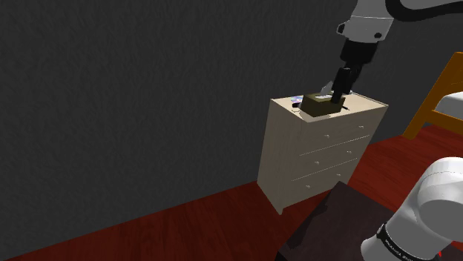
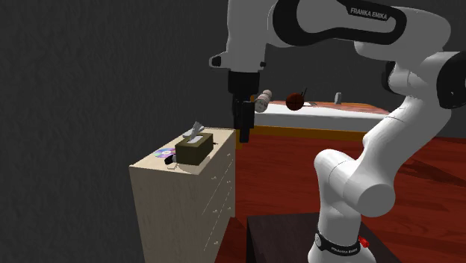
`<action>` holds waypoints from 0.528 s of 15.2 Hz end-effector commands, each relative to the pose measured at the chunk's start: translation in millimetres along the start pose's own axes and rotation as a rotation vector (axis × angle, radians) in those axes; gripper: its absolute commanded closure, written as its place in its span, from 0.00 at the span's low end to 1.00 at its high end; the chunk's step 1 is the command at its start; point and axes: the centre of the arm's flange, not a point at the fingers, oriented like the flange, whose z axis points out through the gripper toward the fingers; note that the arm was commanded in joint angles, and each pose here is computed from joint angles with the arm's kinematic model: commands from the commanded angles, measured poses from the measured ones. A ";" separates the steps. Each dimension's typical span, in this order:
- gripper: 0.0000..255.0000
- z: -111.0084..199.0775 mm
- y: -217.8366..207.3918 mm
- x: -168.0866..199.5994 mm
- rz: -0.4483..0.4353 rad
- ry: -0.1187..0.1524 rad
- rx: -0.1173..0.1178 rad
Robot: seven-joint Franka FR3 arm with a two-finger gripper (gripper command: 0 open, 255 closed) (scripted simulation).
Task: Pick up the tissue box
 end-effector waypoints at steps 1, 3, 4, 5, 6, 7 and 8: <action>0.00 0.0 0.0 0.0 0.000 0.000 0.000; 0.00 3.7 21.5 15.9 0.076 0.021 0.026; 0.00 5.6 32.7 23.2 0.114 0.031 0.039; 0.00 7.6 44.1 30.2 0.152 0.042 0.052; 0.00 9.7 55.8 36.7 0.190 0.052 0.064; 0.00 11.9 67.6 42.8 0.228 0.063 0.077; 0.00 14.1 79.7 48.4 0.266 0.073 0.090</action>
